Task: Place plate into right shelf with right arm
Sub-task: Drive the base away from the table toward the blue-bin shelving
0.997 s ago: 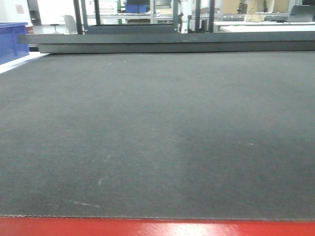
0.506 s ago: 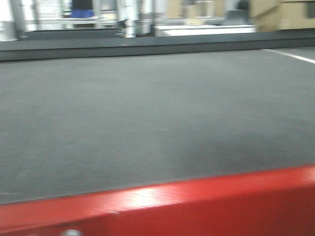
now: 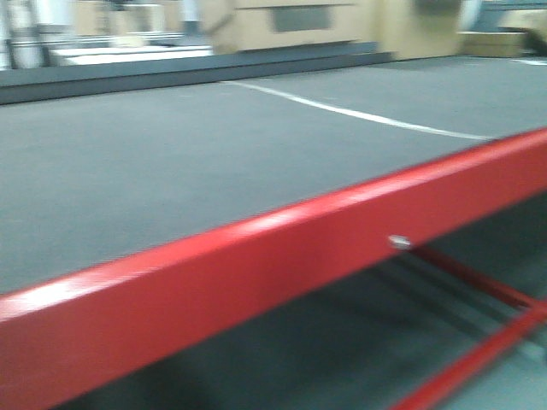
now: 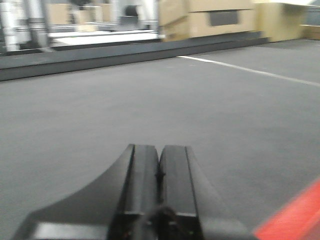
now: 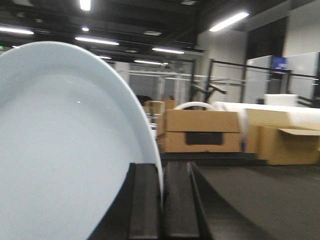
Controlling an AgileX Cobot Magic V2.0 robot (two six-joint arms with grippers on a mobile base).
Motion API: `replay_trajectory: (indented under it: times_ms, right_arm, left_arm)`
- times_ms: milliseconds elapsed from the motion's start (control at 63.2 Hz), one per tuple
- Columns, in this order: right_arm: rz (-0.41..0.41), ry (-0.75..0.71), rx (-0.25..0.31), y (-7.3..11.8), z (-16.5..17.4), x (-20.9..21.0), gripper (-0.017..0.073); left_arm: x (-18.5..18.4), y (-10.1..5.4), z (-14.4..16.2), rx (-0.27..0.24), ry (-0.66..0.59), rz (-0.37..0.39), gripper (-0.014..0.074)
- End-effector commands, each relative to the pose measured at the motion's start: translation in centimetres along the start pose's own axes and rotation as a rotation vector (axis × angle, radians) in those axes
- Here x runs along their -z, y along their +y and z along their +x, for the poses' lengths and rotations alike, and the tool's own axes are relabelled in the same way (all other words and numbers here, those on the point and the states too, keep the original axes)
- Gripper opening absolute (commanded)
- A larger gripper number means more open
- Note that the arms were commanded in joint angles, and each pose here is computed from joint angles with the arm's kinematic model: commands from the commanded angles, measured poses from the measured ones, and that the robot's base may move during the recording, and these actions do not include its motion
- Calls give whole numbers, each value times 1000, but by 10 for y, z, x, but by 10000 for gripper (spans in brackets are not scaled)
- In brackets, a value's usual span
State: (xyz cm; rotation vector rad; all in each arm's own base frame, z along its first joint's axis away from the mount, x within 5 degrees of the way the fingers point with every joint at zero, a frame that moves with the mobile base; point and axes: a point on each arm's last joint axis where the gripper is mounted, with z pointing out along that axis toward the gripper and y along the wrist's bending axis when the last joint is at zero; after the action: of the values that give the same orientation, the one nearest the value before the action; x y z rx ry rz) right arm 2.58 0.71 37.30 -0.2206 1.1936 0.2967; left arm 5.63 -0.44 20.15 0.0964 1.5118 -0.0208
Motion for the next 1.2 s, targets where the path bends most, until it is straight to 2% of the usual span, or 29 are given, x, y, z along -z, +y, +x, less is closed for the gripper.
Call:
replay_trajectory:
  times_ms: [0, 1187]
  right_arm:
    - [-26, -105, 15, 2, -17, -2, 51]
    - [-25, -105, 16, 2, -17, -2, 51]
  left_arm:
    - [1, 1, -5, 5, -85, -15, -47]
    - [1, 1, -5, 5, -85, -13, -47]
